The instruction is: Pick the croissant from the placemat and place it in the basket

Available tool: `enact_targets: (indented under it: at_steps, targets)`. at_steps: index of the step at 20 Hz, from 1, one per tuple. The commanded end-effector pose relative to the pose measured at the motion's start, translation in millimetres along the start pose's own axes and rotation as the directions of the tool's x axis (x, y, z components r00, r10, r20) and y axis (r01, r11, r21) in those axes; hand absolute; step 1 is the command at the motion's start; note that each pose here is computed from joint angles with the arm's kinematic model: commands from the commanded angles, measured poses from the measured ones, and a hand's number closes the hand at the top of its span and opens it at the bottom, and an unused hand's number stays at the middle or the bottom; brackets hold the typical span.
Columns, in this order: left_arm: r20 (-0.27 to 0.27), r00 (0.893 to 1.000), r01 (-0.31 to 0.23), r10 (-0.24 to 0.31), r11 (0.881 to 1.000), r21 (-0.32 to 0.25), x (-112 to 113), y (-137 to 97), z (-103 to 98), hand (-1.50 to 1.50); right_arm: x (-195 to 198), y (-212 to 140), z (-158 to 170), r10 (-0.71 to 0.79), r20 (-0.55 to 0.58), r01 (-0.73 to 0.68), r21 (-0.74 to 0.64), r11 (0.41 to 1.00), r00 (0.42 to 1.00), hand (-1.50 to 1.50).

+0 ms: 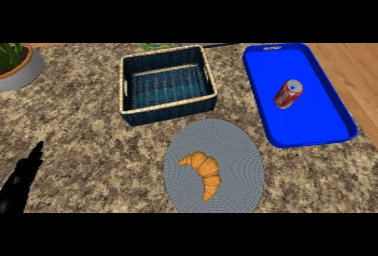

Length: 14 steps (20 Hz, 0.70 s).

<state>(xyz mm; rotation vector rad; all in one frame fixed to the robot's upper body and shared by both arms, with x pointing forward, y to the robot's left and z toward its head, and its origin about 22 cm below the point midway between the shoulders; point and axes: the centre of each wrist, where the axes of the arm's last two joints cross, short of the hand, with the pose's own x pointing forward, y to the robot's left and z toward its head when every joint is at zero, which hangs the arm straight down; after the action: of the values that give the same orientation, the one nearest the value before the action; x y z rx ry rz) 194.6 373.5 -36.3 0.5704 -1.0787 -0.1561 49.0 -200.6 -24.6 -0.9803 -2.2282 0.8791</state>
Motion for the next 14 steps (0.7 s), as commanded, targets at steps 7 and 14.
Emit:
enact_targets:
  at_steps: [7,14]
  targets:
    - [0.081,0.996,0.053,-0.045,0.993,-0.104,28.6,-33.2,2.2,0.0,103.1,-3.9,76.9,0.256,-0.135,-0.257,0.014,0.966,0.957,-1.5]
    - [0.117,0.992,0.054,-0.04,0.991,-0.121,74.1,-44.2,-15.2,0.0,85.6,28.9,63.3,0.196,-0.173,-0.21,-0.065,0.976,0.965,-1.5]
